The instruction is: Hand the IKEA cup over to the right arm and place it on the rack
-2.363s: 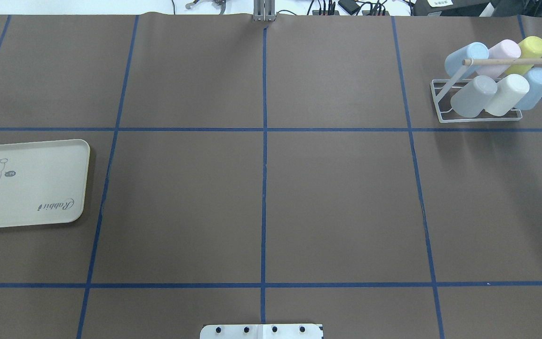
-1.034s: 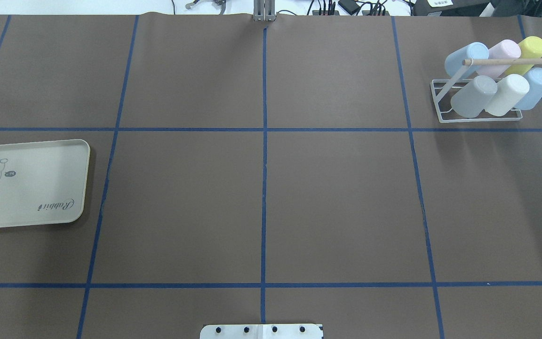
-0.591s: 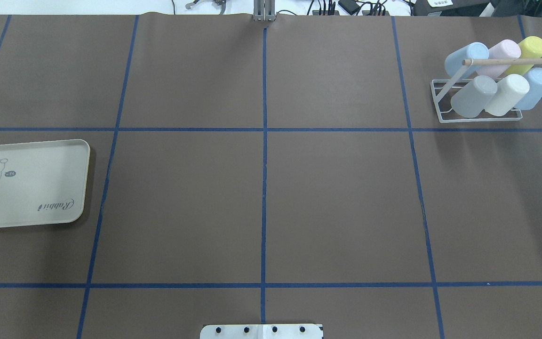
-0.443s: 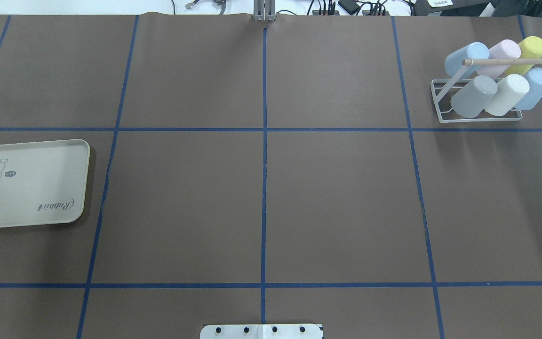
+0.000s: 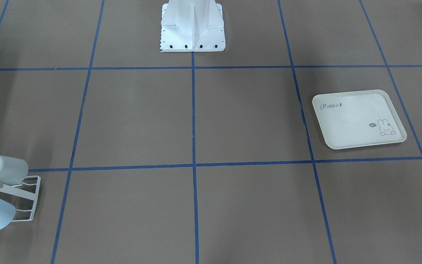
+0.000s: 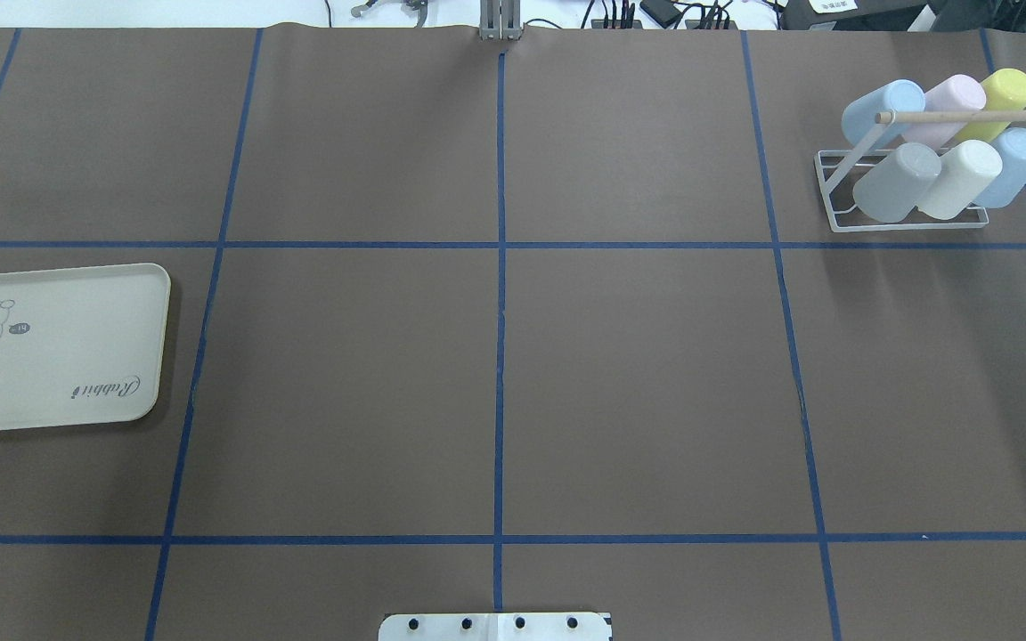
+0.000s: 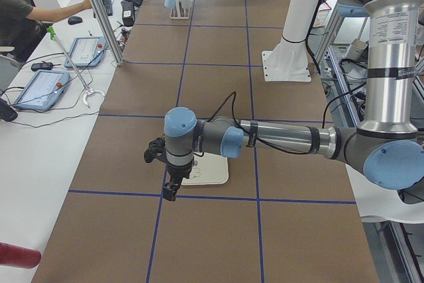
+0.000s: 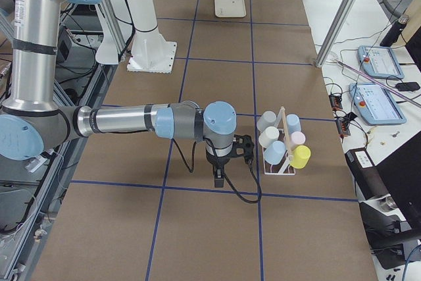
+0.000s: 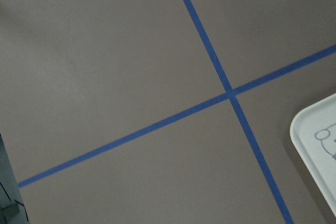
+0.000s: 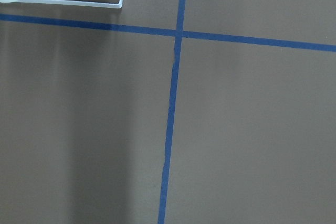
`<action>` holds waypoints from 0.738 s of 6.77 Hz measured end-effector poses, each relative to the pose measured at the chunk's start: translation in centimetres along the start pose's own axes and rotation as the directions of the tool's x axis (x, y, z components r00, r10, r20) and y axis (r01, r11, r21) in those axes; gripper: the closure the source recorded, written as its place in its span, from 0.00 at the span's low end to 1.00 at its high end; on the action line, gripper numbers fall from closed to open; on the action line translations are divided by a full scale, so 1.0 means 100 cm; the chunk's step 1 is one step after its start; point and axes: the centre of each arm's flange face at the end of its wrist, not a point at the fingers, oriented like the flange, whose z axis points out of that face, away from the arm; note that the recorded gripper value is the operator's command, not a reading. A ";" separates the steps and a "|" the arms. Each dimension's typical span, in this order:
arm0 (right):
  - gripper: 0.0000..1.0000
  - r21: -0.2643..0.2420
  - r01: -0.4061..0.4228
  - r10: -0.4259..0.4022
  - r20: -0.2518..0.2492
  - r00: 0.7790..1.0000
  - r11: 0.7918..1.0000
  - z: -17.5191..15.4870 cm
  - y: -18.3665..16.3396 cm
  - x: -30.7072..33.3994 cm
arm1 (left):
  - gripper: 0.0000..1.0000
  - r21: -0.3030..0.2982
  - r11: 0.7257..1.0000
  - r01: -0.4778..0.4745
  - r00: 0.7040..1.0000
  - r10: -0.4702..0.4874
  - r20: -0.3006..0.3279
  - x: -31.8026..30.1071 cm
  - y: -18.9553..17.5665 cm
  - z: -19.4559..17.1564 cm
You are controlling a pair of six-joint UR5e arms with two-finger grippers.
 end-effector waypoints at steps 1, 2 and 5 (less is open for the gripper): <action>0.00 -0.004 -0.003 0.003 0.001 1.000 1.000 0.001 0.000 0.001 | 0.00 -0.001 1.000 0.017 0.997 -0.017 -0.074 0.011 0.006 -0.003; 0.00 -0.010 -0.010 0.010 0.003 1.000 1.000 0.001 0.000 0.001 | 0.00 0.002 1.000 0.028 0.992 -0.028 -0.126 0.016 0.007 -0.001; 0.00 -0.030 -0.033 0.035 0.047 0.998 0.999 -0.002 -0.003 -0.005 | 0.00 0.009 1.000 0.026 0.990 -0.024 -0.137 0.017 0.002 -0.001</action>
